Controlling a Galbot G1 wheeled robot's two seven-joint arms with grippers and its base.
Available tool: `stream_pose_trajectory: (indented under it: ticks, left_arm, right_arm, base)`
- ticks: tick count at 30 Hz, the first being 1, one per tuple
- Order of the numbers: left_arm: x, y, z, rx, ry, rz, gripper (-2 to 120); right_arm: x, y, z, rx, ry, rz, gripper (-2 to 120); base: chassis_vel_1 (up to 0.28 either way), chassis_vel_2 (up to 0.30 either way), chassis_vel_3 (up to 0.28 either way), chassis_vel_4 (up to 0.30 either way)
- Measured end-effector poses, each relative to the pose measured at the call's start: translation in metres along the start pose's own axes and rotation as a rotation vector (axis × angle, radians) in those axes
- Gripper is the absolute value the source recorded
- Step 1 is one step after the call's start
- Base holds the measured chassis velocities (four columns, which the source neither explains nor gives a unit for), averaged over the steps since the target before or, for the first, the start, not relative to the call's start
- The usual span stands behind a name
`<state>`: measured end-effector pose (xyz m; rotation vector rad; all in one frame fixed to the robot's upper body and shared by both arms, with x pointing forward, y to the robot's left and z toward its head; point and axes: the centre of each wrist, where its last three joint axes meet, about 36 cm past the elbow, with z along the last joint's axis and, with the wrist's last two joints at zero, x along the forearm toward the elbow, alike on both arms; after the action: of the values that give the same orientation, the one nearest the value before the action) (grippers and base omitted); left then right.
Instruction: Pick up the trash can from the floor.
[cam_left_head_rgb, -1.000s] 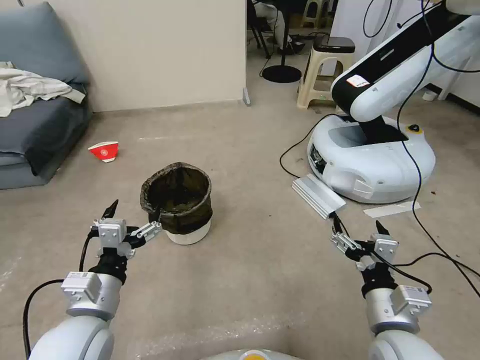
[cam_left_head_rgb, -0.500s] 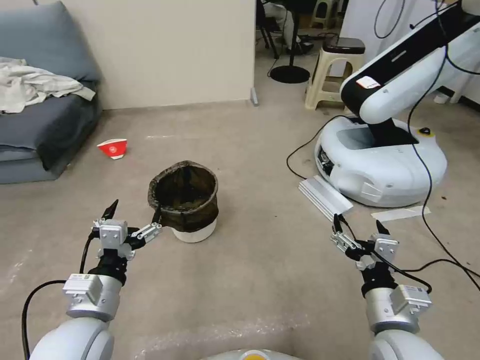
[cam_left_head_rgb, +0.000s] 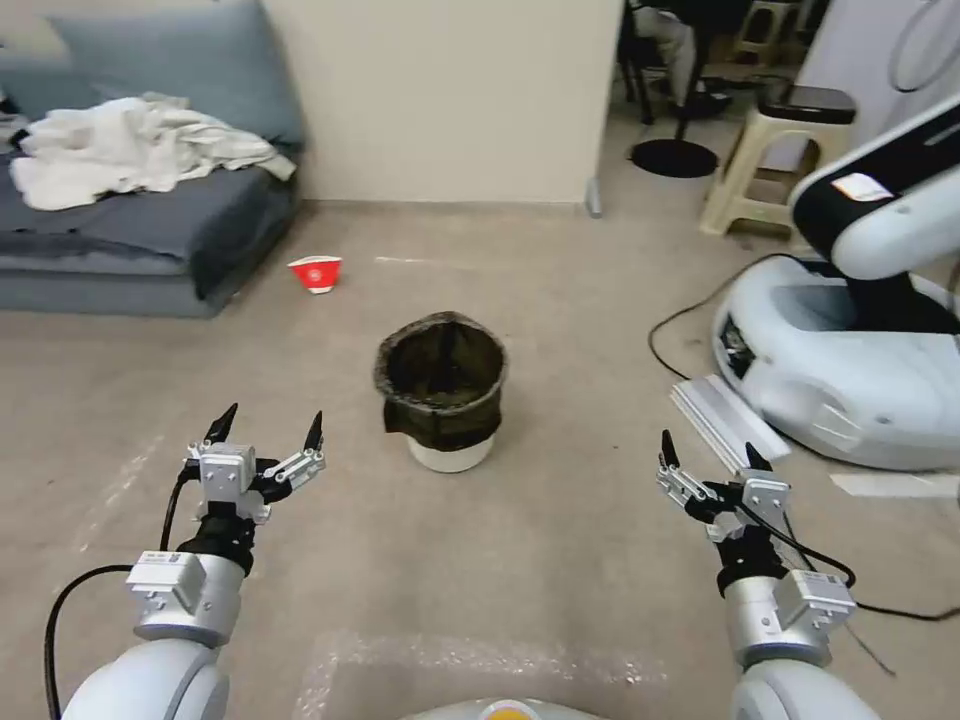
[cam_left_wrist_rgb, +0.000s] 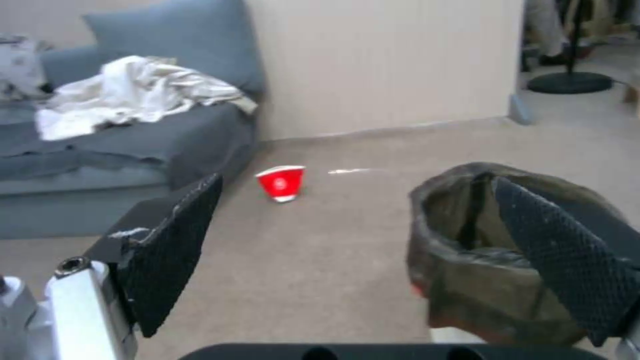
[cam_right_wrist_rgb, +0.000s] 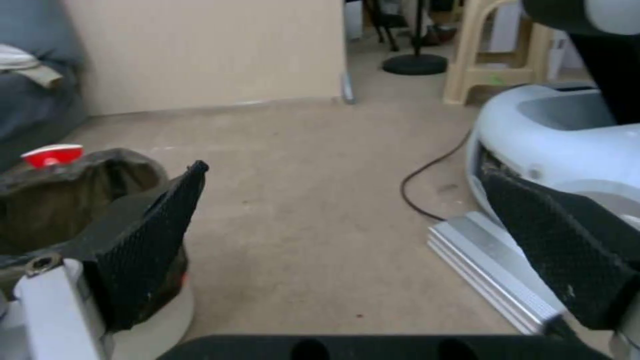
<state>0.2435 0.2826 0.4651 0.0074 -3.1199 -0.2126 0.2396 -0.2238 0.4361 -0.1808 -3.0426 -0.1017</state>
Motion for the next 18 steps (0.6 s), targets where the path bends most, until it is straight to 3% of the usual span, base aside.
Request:
stream_pose_trajectory:
  ticks: [13, 18]
  left_arm:
    - [-0.0013, 0.0016, 0.0035, -0.006, -0.023, 0.003, 100]
    - [-0.0027, 0.003, 0.0025, -0.009, -0.026, 0.0, 100]
  right_arm:
    - [0.0006, 0.0002, -0.0007, 0.0, 0.0, -0.004, 100]
    - [0.0004, 0.0005, -0.0008, 0.0, 0.0, -0.004, 100]
  base:
    - [0.025, 0.016, 0.021, 0.021]
    - [-0.081, 0.076, 0.065, -0.052]
